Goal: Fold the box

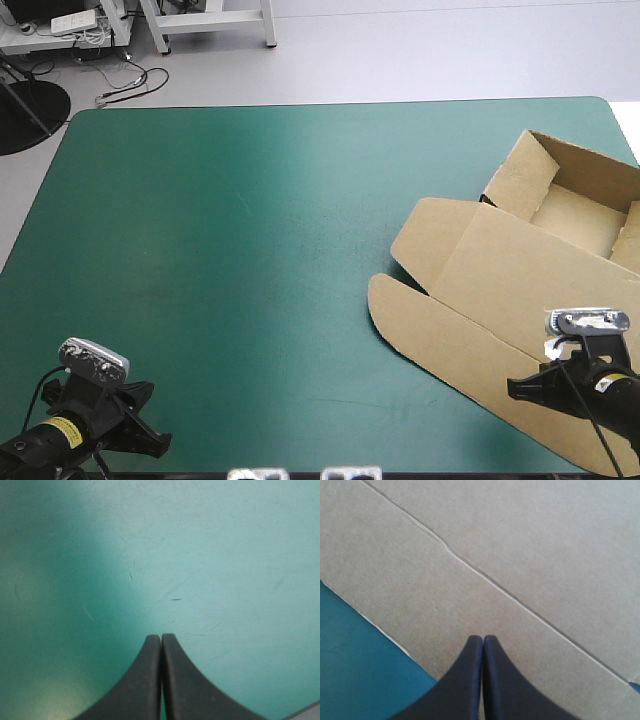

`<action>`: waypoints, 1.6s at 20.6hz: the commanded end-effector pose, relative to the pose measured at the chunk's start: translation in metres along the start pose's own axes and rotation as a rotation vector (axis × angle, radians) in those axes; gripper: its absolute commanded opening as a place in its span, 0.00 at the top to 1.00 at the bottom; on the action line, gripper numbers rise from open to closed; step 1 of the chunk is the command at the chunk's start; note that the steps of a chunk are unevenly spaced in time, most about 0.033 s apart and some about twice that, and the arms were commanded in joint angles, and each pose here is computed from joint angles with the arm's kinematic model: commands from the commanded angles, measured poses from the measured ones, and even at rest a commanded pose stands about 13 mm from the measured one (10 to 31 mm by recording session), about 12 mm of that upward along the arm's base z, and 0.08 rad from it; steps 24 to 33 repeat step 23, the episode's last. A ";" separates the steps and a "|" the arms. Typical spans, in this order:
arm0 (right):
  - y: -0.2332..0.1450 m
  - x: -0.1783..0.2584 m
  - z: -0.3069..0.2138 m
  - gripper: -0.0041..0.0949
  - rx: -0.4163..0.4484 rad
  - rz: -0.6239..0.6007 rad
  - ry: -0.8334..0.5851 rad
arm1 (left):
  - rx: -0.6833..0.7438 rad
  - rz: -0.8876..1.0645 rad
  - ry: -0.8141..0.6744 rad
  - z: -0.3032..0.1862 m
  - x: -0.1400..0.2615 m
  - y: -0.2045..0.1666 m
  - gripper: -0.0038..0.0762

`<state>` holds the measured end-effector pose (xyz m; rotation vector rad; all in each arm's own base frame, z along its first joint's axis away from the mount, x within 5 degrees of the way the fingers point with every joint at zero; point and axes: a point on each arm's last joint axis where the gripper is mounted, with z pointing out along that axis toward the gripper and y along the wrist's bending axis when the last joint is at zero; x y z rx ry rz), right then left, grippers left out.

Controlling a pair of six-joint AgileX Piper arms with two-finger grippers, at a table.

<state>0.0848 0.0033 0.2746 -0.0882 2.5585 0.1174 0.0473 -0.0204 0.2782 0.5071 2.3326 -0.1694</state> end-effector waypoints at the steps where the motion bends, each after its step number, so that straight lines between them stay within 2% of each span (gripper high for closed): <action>1: 0.004 0.005 -0.007 0.97 0.003 -0.013 -0.105 | 0.009 0.000 -0.067 -0.005 -0.010 -0.001 0.96; 12: 0.009 0.020 -0.022 0.97 0.039 -0.039 -0.267 | 0.003 0.007 -0.019 0.004 -0.002 0.000 0.96; 18: 0.009 0.021 -0.022 0.97 0.032 -0.022 -0.265 | 0.013 -0.007 -0.017 0.004 -0.001 -0.001 0.96; 21: 0.016 0.023 -0.021 0.97 -0.053 0.087 -0.235 | 0.015 -0.007 -0.010 0.004 0.000 -0.001 0.96; 33: 0.016 0.023 -0.021 0.97 -0.057 0.089 -0.236 | 0.014 -0.007 -0.010 0.004 0.000 -0.001 0.96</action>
